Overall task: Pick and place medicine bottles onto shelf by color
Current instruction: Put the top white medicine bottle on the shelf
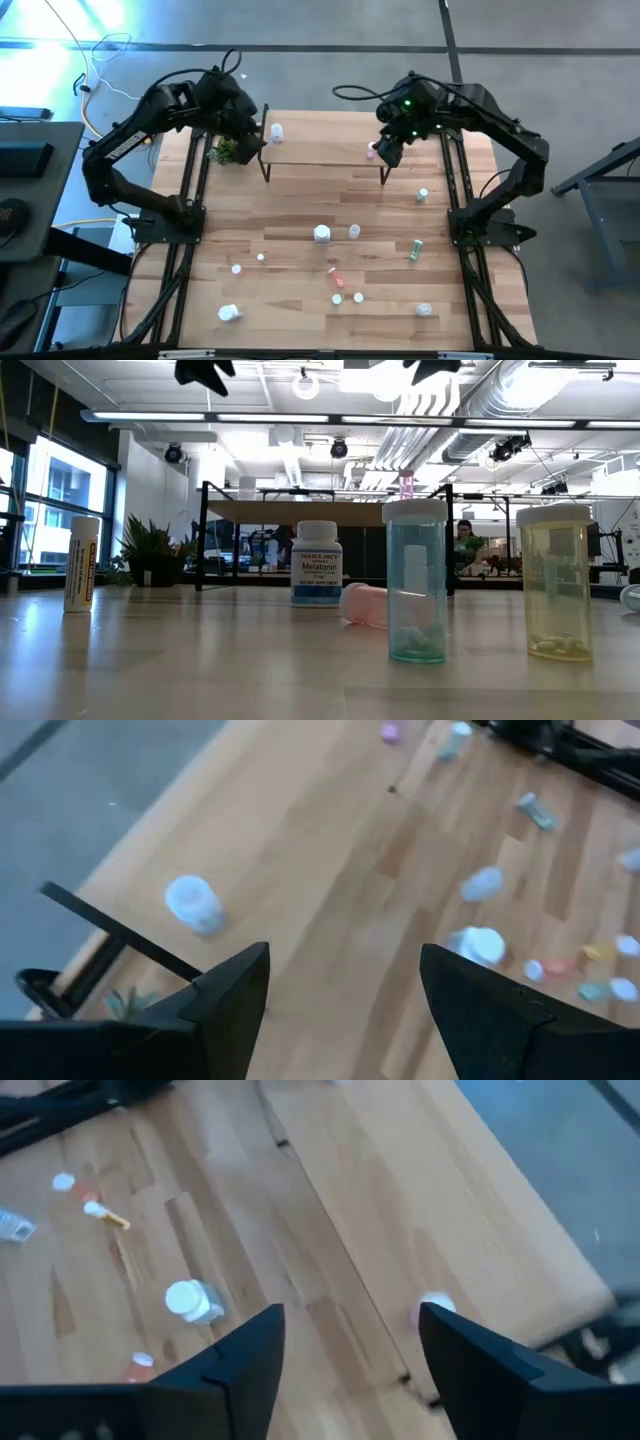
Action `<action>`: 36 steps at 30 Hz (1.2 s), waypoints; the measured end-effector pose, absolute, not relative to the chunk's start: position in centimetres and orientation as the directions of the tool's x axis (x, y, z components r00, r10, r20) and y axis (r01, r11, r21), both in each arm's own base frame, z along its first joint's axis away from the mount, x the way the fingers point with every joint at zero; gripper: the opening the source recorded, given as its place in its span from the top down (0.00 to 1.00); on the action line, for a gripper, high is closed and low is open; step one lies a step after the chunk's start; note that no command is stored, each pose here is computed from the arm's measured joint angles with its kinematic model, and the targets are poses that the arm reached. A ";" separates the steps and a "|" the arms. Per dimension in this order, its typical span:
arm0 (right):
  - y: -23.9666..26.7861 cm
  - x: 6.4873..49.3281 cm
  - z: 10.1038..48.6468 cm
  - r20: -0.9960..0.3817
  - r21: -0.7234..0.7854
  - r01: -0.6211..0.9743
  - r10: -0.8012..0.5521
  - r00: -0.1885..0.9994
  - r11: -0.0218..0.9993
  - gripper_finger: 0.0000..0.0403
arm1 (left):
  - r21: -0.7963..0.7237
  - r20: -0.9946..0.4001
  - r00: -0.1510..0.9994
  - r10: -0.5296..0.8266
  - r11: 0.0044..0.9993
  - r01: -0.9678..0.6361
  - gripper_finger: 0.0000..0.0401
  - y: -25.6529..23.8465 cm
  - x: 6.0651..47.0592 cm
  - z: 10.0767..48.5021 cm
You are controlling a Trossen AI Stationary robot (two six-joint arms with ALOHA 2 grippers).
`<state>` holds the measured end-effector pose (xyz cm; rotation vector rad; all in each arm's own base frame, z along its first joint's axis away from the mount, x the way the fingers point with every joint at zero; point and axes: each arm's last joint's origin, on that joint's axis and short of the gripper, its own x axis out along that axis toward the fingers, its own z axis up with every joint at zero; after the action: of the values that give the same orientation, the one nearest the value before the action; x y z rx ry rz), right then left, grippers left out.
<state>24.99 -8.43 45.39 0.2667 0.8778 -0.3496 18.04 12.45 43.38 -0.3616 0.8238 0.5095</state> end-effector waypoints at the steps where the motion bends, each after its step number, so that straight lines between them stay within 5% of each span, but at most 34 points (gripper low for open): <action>1: -8.4 25.4 45.3 -0.780 0.077 0.376 -0.180 0.599 0.923 0.43 | -0.113 -0.772 0.573 0.277 0.826 -0.552 0.38 12.1 18.0 43.4; 8: -7.2 28.1 44.3 -0.763 0.126 0.137 0.008 0.646 0.983 0.42 | -0.155 -0.772 0.597 0.220 0.845 -0.511 0.38 9.4 18.3 42.2; 20: -3.3 31.5 42.0 -0.817 0.018 -0.165 0.110 0.567 0.986 0.42 | -0.162 -0.787 0.572 0.233 0.816 -0.555 0.38 5.8 19.0 36.3; 36: -0.6 36.4 36.3 -0.915 0.056 -0.165 0.116 0.386 0.985 0.42 | -0.096 -0.836 0.483 0.259 0.798 -0.595 0.38 3.7 18.9 32.4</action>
<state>36.39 -0.58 36.32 -0.0469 1.1613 0.1790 18.89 3.68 32.44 -0.4029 0.9305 0.5373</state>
